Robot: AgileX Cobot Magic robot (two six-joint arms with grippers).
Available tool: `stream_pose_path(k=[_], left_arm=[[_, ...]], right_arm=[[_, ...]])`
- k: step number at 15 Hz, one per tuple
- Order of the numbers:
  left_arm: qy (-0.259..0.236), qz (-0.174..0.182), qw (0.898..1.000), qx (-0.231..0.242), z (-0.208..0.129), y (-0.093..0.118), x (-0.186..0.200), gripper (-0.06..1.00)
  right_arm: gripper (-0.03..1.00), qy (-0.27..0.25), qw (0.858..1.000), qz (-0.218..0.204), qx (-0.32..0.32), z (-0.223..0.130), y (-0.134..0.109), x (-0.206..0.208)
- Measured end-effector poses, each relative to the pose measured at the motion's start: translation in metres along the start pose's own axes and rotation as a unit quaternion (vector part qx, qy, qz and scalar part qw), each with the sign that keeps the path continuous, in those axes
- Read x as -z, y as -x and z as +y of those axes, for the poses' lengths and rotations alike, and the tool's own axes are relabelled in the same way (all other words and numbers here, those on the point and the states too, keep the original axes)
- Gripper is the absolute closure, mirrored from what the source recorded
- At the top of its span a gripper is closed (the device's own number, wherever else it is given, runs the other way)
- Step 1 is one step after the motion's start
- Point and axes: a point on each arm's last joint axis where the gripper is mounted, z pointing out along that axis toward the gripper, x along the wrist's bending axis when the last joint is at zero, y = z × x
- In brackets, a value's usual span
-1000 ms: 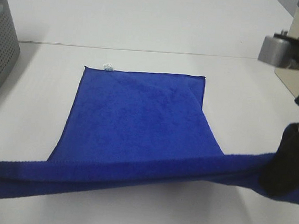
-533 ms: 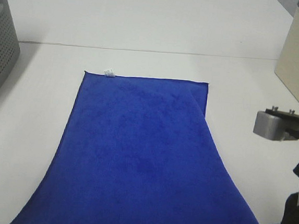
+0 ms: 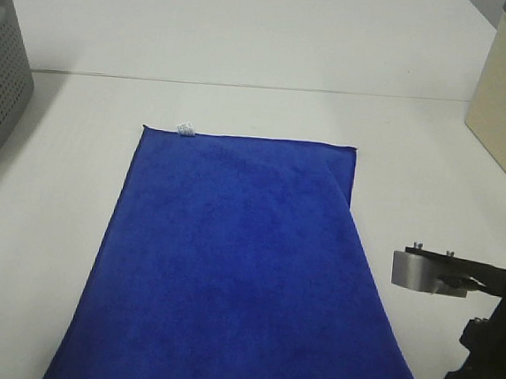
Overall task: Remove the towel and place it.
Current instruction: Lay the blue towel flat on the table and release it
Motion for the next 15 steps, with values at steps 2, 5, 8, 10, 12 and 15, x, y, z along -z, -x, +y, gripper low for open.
stream_pose_path(k=[2,5,8,10,12,15], left_arm=[[-0.017,-0.001,1.0,0.011,0.004,-0.003,-0.005,0.94],[-0.037,-0.003,0.999,0.024,0.008,-0.007,-0.011,0.94],[-0.059,-0.007,0.997,0.046,0.012,-0.011,-0.018,0.94],[-0.062,-0.011,0.996,0.06,0.014,-0.011,-0.019,0.94],[-0.067,-0.011,0.996,0.066,0.017,-0.013,-0.021,0.94],[-0.104,-0.006,0.991,0.079,0.031,-0.023,-0.034,0.94]], right_arm=[[0.95,-0.027,0.999,0.009,-0.016,0.007,0.005,-0.008],[0.95,-0.055,0.998,0.017,-0.035,0.014,0.011,-0.017],[0.95,-0.078,0.995,0.022,-0.053,0.02,0.017,-0.025],[0.95,-0.084,0.994,0.022,-0.06,0.024,0.021,-0.029],[0.95,-0.095,0.993,0.024,-0.066,0.027,0.024,-0.034],[0.95,-0.121,0.989,0.03,-0.076,0.04,0.031,-0.042]])
